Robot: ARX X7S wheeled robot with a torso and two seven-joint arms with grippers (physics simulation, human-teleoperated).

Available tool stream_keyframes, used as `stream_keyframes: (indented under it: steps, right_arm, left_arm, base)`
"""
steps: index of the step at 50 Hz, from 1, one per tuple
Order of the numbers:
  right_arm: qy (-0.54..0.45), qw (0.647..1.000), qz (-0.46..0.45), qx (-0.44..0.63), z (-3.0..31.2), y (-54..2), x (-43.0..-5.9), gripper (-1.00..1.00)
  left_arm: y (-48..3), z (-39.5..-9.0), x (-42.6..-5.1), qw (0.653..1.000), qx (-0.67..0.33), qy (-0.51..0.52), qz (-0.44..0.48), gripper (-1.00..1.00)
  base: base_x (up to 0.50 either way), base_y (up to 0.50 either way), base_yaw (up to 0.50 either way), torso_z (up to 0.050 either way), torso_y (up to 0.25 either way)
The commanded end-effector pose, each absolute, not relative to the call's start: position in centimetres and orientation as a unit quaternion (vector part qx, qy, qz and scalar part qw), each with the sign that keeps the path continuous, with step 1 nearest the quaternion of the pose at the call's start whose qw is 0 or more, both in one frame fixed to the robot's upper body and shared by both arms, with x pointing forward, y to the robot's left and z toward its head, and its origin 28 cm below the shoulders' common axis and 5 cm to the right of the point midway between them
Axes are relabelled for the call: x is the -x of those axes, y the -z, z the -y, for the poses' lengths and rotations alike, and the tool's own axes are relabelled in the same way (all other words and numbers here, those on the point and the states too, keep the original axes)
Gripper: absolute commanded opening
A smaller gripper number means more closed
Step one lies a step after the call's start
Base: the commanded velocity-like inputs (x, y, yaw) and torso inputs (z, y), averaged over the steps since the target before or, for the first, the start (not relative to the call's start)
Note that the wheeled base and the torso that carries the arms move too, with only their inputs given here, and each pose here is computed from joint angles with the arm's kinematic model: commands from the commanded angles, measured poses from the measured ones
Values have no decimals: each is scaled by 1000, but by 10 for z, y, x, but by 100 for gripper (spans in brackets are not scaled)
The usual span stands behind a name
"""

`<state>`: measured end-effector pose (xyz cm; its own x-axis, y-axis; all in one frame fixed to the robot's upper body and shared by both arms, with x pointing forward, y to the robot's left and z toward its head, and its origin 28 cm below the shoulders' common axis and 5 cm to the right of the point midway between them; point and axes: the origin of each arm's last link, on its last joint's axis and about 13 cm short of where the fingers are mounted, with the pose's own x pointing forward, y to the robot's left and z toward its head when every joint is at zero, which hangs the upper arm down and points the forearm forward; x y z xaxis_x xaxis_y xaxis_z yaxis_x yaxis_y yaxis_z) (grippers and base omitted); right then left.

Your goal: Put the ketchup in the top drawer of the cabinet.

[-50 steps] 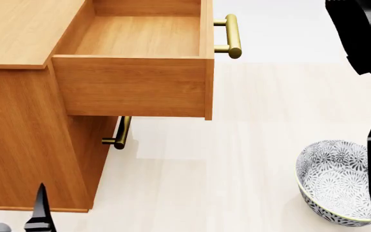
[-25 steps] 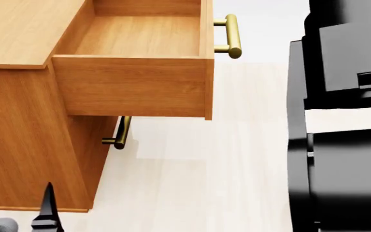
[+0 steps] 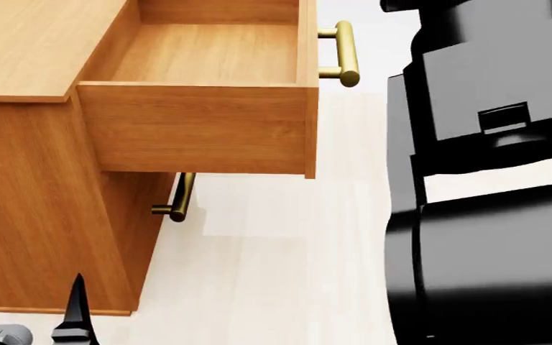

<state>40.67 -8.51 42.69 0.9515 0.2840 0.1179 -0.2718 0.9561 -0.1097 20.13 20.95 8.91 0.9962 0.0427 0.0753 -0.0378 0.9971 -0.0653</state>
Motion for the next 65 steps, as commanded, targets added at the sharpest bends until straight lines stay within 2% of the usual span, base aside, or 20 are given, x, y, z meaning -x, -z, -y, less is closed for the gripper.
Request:
stream_keyframes:
  steps: [1,28,65]
  right_arm:
    - [-150,986,22,69,86,-419,-407,-100]
    - [-223,972,-60,44,81,-400,-406,-100]
    - [-286,955,-74,31,75,-378,-413,-100]
  left_arm:
    - [-89,-210,-202,998,30,-21,41,100]
    - [-87,-211,-202,999,33,-21,37,100]
    - [-82,-214,-199,998,34,-30,31,100]
  base:
    - [0,0,0,0,0]
    - [0,0,0,0,0]
    - [0,0,0,0,0]
